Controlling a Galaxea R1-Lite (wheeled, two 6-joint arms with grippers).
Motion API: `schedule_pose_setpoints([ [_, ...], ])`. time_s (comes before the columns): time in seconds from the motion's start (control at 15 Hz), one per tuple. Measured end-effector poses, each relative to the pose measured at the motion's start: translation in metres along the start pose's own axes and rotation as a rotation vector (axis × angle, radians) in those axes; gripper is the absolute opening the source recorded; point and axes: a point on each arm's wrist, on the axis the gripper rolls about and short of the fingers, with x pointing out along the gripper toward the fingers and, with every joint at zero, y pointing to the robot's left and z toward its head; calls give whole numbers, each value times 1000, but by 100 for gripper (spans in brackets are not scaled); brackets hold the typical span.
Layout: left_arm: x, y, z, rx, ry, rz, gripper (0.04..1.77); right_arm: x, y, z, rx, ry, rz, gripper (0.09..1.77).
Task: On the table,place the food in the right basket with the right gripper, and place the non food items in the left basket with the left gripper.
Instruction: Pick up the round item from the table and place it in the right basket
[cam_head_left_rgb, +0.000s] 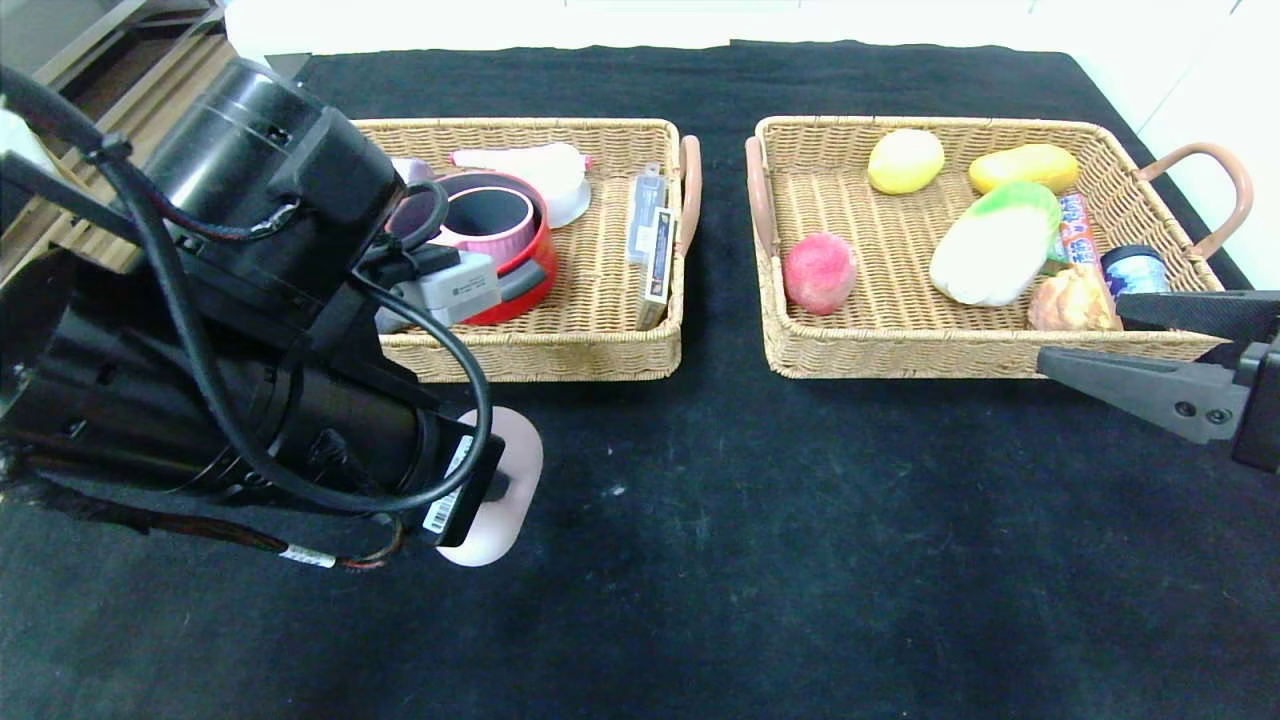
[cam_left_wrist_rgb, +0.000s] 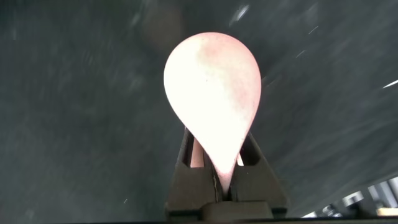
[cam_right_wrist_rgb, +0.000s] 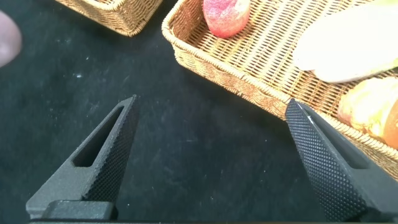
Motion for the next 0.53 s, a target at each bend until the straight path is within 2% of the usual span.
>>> schedule_pose_setpoints([
  [0.47, -3, -27, 33, 0, -105, -72, 15, -1, 0, 0, -1, -3, -2, 171],
  [0.53, -2, -31, 41, -6, -150, -88, 15, -1, 0, 1, -1, -4, -1, 171],
])
